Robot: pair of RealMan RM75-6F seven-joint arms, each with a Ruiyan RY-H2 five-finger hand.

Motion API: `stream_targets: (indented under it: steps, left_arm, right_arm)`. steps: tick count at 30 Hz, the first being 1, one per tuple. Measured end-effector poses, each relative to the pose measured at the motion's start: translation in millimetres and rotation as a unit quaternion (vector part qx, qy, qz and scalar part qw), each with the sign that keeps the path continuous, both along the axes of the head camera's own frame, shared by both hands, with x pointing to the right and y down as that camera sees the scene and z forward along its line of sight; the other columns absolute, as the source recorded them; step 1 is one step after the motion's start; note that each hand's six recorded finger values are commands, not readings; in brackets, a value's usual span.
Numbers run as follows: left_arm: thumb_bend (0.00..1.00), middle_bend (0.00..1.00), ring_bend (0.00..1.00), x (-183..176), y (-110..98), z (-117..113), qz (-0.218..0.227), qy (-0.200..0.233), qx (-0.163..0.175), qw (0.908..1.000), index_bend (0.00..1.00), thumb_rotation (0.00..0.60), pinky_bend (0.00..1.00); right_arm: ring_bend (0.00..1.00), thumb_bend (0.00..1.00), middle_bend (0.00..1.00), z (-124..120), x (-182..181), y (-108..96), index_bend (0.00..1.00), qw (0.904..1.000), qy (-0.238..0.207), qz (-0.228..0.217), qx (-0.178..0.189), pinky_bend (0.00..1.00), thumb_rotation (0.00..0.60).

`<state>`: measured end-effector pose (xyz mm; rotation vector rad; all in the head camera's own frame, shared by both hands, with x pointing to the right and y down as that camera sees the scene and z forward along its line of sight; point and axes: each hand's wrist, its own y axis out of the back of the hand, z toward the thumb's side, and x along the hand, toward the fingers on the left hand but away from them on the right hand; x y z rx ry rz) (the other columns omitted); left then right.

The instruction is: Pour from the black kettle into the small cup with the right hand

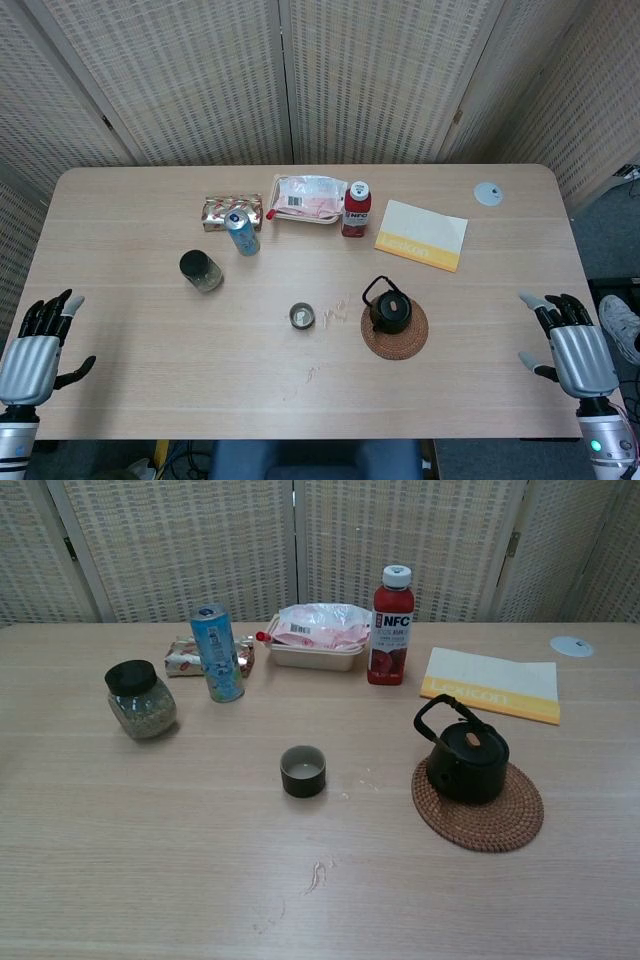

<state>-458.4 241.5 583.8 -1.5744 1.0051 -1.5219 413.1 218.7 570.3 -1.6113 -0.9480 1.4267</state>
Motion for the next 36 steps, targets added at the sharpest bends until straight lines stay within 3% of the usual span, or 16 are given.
stream_targets:
  steps: [16, 31, 36]
  left_arm:
    - [0.24, 0.01, 0.07, -1, -1, -6, -0.001, -0.003, 0.009, 1.0, 0.09, 0.6, 0.02]
    - [0.24, 0.01, 0.07, -4, 2, -8, -0.004, 0.0, 0.009, 1.0, 0.09, 0.6, 0.02]
    - [0.24, 0.01, 0.07, -4, 3, -8, -0.005, 0.001, 0.008, 1.0, 0.09, 0.6, 0.02]
  right_arm:
    - [0.18, 0.05, 0.3, -2, -7, -5, 0.18, 0.9998, -0.015, -0.014, -0.001, 0.15, 0.6]
    - [0.18, 0.06, 0.34, 15, -65, -32, 0.18, 0.9921, -0.061, -0.099, -0.048, 0.15, 0.6]
    - [0.18, 0.22, 0.37, 28, -97, -47, 0.18, 0.9847, -0.074, -0.141, -0.07, 0.15, 0.6]
